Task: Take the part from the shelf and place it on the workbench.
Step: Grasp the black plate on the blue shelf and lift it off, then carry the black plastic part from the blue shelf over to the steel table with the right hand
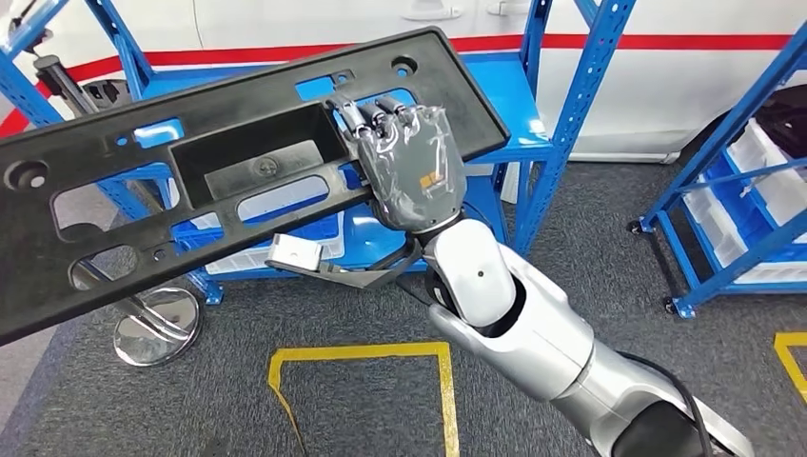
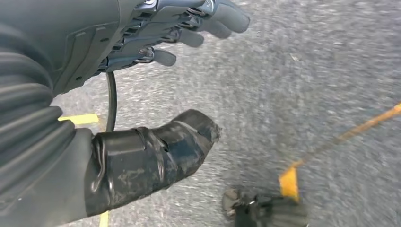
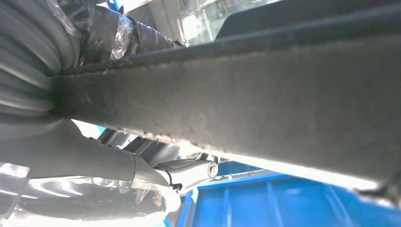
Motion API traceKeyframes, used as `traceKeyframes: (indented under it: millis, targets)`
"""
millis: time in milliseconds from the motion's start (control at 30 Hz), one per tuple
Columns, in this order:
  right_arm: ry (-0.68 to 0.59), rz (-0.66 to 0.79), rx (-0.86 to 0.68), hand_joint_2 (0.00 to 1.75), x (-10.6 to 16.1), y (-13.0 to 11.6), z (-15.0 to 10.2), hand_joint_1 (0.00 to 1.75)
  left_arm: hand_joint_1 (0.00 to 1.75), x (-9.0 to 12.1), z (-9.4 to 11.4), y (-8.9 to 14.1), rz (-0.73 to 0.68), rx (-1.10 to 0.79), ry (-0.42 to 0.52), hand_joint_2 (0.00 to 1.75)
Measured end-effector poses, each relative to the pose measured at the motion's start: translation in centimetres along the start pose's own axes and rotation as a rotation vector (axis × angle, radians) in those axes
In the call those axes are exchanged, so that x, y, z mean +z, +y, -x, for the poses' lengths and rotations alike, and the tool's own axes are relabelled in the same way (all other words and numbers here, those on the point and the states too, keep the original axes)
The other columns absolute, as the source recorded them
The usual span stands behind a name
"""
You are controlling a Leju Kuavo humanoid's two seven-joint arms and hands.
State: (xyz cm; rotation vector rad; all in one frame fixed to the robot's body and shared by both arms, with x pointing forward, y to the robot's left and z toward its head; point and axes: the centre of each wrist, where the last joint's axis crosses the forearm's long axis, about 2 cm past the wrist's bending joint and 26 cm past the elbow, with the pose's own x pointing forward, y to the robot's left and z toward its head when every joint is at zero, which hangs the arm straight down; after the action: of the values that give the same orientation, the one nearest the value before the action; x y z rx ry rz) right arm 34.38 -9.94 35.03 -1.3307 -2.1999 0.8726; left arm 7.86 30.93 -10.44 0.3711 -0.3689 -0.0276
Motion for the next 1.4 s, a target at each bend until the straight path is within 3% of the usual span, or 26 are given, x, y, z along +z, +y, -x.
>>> traceKeyframes:
  millis: [1400]
  targets:
    - [-0.028,0.037,0.048,1.75,0.32,0.28,-0.18,1.75,0.0,0.09,-0.36,-0.44,0.02,-0.021,-0.016,1.75]
